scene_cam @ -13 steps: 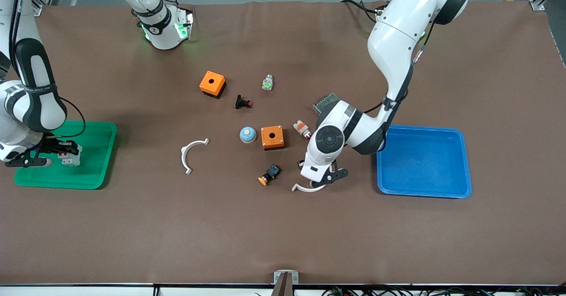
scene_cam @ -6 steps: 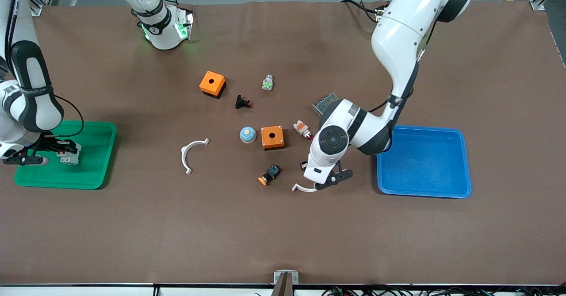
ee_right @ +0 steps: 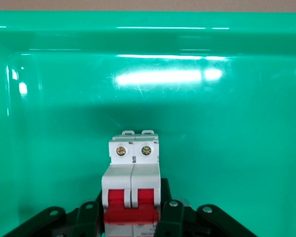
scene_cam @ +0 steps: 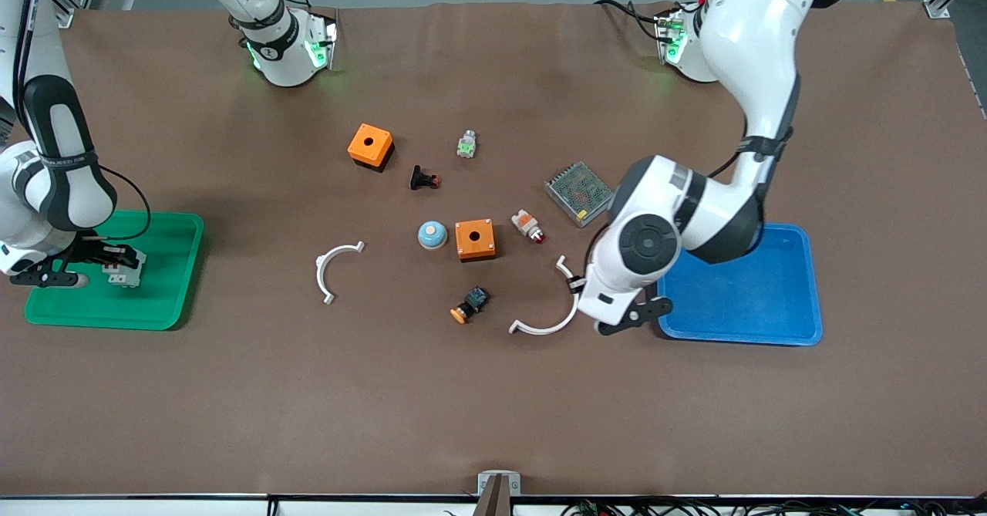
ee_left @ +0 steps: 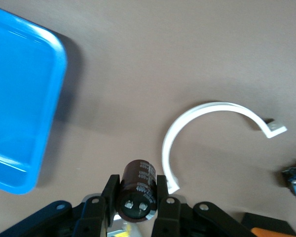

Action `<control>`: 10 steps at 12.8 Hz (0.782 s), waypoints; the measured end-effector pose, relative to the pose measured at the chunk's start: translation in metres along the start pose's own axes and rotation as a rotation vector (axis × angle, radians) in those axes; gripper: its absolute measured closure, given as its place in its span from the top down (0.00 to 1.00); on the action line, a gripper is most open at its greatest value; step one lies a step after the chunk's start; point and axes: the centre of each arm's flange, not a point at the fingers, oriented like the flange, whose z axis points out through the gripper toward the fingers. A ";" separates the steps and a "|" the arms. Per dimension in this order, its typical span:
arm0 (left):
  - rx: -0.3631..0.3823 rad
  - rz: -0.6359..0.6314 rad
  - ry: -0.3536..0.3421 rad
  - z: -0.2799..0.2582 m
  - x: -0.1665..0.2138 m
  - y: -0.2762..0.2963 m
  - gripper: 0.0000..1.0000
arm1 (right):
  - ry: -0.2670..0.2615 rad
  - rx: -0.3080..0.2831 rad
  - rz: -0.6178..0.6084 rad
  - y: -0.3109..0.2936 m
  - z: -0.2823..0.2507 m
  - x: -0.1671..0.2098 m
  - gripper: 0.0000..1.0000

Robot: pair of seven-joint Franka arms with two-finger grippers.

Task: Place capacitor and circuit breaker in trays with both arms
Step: 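Lower the breaker into the green tray while the left gripper lifts the capacitor, then lower the capacitor into the blue tray and open the left gripper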

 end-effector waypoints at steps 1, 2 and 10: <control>0.005 0.017 -0.008 -0.003 0.005 -0.015 0.34 | -0.001 0.002 -0.003 -0.001 0.000 0.001 0.57; 0.011 0.038 -0.016 -0.005 0.009 -0.030 0.34 | -0.001 0.004 -0.007 -0.003 -0.001 0.002 0.68; 0.011 0.164 -0.043 0.001 0.048 -0.181 0.34 | -0.089 0.030 -0.146 -0.066 -0.145 0.067 1.00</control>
